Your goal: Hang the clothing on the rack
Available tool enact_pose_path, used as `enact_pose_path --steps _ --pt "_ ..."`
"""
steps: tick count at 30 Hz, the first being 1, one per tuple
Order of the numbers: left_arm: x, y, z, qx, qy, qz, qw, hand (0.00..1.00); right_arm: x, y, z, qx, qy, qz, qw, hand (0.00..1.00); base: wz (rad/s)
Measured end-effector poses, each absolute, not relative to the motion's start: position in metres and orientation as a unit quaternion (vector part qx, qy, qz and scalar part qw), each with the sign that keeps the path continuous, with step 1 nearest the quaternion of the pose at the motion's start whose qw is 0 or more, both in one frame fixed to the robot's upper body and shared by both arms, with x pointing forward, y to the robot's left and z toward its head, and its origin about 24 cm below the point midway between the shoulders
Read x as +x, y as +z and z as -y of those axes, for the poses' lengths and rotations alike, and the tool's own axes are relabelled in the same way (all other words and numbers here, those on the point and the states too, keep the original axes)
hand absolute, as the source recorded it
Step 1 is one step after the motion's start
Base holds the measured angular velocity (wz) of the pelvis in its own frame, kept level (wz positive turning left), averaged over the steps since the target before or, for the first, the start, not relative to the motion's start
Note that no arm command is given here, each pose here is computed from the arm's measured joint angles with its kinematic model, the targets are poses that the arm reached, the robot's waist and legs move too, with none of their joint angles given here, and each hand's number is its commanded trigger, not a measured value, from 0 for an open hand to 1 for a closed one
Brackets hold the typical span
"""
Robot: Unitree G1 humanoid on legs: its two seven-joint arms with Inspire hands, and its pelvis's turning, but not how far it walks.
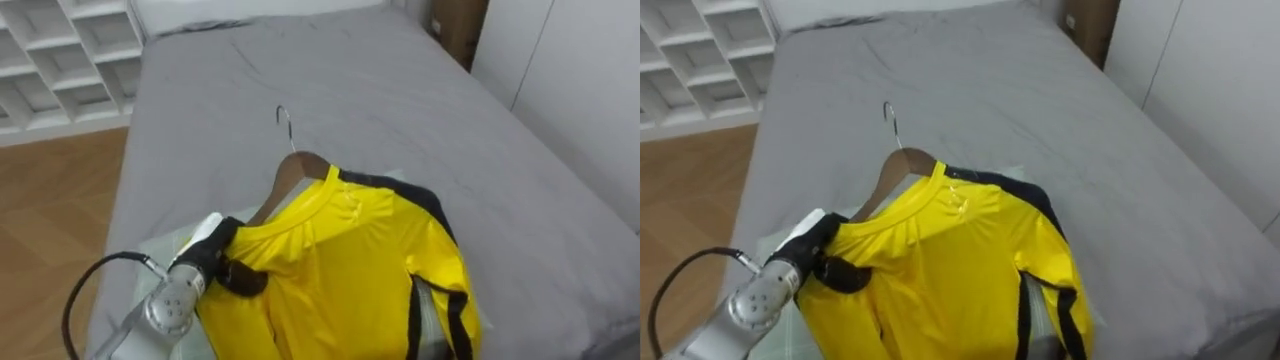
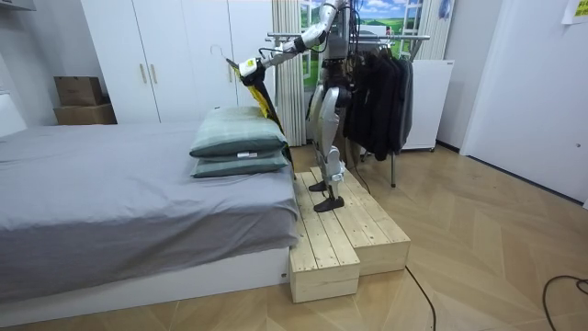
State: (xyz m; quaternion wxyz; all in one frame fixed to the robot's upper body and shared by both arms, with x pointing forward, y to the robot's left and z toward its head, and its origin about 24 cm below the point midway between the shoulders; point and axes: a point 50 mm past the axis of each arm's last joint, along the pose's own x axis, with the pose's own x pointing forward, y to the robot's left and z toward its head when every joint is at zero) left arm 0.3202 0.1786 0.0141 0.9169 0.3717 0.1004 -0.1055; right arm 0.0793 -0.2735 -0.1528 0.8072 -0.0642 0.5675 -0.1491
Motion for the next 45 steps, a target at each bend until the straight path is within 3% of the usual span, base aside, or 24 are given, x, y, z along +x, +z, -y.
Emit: enact_pose_path --steps 8,26,37,45 --pt "0.285 0.034 -0.182 0.350 -0.065 -0.014 0.934 1.00 0.047 -0.156 0.279 -0.067 -0.167 -0.595 0.783 0.00 0.04" --pt "0.239 0.038 -0.214 0.337 0.006 -0.012 0.941 1.00 0.027 -0.154 0.290 -0.065 -0.200 -0.608 0.766 0.00 0.02" --pt "0.231 0.043 -0.211 0.365 0.016 0.025 0.931 1.00 0.032 -0.153 0.292 -0.096 -0.183 -0.606 0.768 0.00 0.00" --pt "0.229 0.045 -0.211 0.367 0.023 0.040 0.929 1.00 0.069 -0.141 0.299 -0.206 -0.168 -0.542 0.797 0.00 0.00"
